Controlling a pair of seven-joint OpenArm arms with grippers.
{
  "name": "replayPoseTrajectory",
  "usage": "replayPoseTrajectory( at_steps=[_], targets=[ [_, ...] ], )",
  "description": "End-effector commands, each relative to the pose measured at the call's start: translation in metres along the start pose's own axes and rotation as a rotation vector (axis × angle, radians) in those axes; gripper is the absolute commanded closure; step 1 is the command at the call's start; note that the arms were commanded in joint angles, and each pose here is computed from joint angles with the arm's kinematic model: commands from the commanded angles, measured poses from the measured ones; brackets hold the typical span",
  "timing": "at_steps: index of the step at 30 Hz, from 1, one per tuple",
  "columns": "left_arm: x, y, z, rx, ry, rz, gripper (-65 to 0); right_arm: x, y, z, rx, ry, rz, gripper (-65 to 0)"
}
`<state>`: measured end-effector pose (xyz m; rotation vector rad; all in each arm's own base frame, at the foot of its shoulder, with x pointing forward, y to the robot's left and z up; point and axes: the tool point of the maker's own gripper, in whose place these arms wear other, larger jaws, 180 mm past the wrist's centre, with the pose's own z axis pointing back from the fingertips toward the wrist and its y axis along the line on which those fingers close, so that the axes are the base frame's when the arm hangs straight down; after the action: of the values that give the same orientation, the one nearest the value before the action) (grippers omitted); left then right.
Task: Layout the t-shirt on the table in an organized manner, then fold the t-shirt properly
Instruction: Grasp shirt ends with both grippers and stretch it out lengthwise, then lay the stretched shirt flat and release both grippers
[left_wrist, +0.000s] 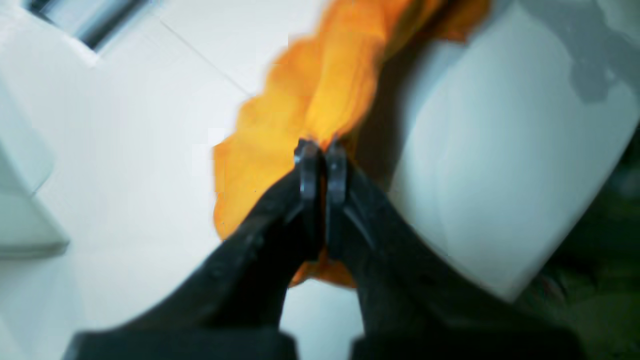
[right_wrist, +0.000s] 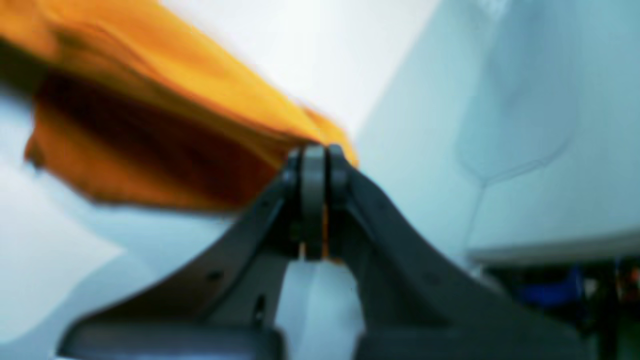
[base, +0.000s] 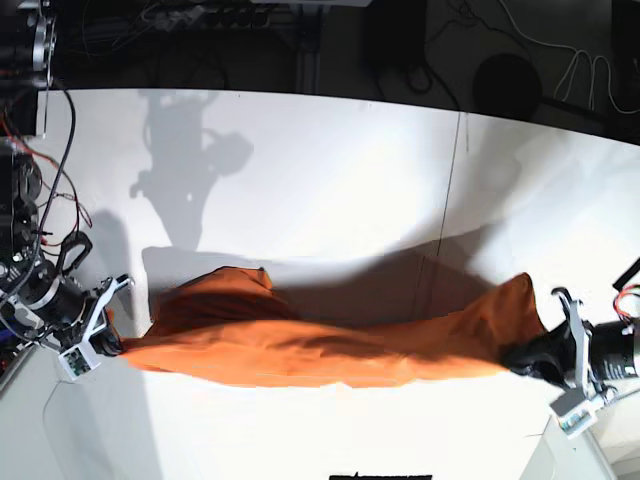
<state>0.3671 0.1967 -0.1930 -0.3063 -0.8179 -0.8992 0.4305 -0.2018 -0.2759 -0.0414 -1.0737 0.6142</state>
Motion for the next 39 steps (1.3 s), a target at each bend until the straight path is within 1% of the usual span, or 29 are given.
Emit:
replayPoseTrajectory(
  at_steps=[1, 3, 6, 10, 13, 14, 15, 16, 17, 18, 19, 21, 24, 26, 28, 30, 31, 32, 34, 36, 39],
  targets=[
    [-0.002, -0.009, 0.006, -0.008, 0.007, -0.029, 0.0, 0.009, 0.003, 0.01, 0.007, -0.052, 0.01, 0.0],
    [-0.029, -0.038, -0.006, -0.069, 0.072, -0.037, 0.0, -0.012, 0.027, 0.023, 0.033, -0.031, -0.001, 0.0],
    [-0.07, -0.069, -0.018, -0.147, 0.152, 0.018, 0.0, -0.043, 0.049, 0.042, 0.047, 0.009, -0.045, 0.0],
    [-0.124, -0.092, -0.025, -0.187, 0.27, 0.083, 0.0, -0.086, 0.069, 0.061, 0.054, 0.077, -0.129, 0.0],
    [-0.148, -0.101, -0.03, -0.204, 0.313, 0.138, 0.0, -0.108, 0.085, 0.068, 0.088, 0.118, -0.18, 0.0],
    [-0.154, -0.102, -0.032, -0.203, 0.323, 0.151, 0.0, -0.112, 0.088, 0.069, 0.094, 0.126, -0.187, -3.7],
    [-0.158, -0.101, -0.034, -0.201, 0.329, 0.161, -5.0, -0.114, 0.089, 0.07, 0.096, 0.132, -0.189, -13.3],
    [-0.161, -0.101, -0.035, -0.199, 0.332, 0.174, -11.5, -0.115, 0.09, 0.071, 0.097, 0.135, -0.19, -22.1],
    [-0.163, -0.1, -0.035, -0.197, 0.333, 0.182, -17.0, -0.115, 0.089, 0.071, 0.097, 0.134, -0.189, -28.6],
    [-0.163, -0.099, -0.035, -0.196, 0.335, 0.183, -21.1, -0.114, 0.088, 0.071, 0.093, 0.13, -0.19, -32.2],
    [-0.164, -0.099, -0.035, -0.196, 0.337, 0.183, -22.8, -0.11, 0.085, 0.071, 0.086, 0.116, -0.191, -32.7],
    [-0.163, -0.098, -0.033, -0.193, 0.339, 0.18, -22.8, -0.098, 0.074, 0.072, 0.061, 0.071, -0.209, -32.6],
    [-0.153, -0.091, -0.029, -0.176, 0.314, 0.178, -22.8, -0.073, 0.045, 0.076, 0.005, -0.02, -0.263, -32.6],
    [-0.139, -0.085, -0.025, -0.166, 0.268, 0.188, -22.8, -0.057, 0.022, 0.078, -0.039, -0.08, -0.289, -32.6],
    [-0.121, -0.074, -0.019, -0.14, 0.202, 0.193, -22.8, -0.042, -0.001, 0.079, -0.101, -0.128, -0.314, -32.6],
    [-0.1, -0.058, -0.01, -0.087, 0.123, 0.182, -22.8, -0.031, -0.021, 0.077, -0.162, -0.157, -0.341, -32.6],
    [-0.09, -0.049, -0.005, -0.056, 0.08, 0.179, -22.8, -0.026, -0.028, 0.074, -0.174, -0.169, -0.349, -32.6],
    [-0.083, -0.041, -0.001, -0.03, 0.046, 0.18, -22.8, -0.022, -0.032, 0.07, -0.179, -0.176, -0.354, -32.6],
    [-0.077, -0.03, 0.004, 0.011, 0.012, 0.183, -22.9, -0.02, -0.042, 0.058, -0.191, -0.177, -0.376, -32.5],
    [-0.077, -0.027, 0.001, 0.018, -0.006, 0.205, -23.6, -0.023, -0.044, 0.038, -0.18, -0.163, -0.422, -32.5],
    [-0.088, -0.028, -0.01, 0.008, -0.017, 0.27, -30.9, -0.034, -0.033, -0.003, -0.117, -0.105, -0.495, -32.5]
  ],
)
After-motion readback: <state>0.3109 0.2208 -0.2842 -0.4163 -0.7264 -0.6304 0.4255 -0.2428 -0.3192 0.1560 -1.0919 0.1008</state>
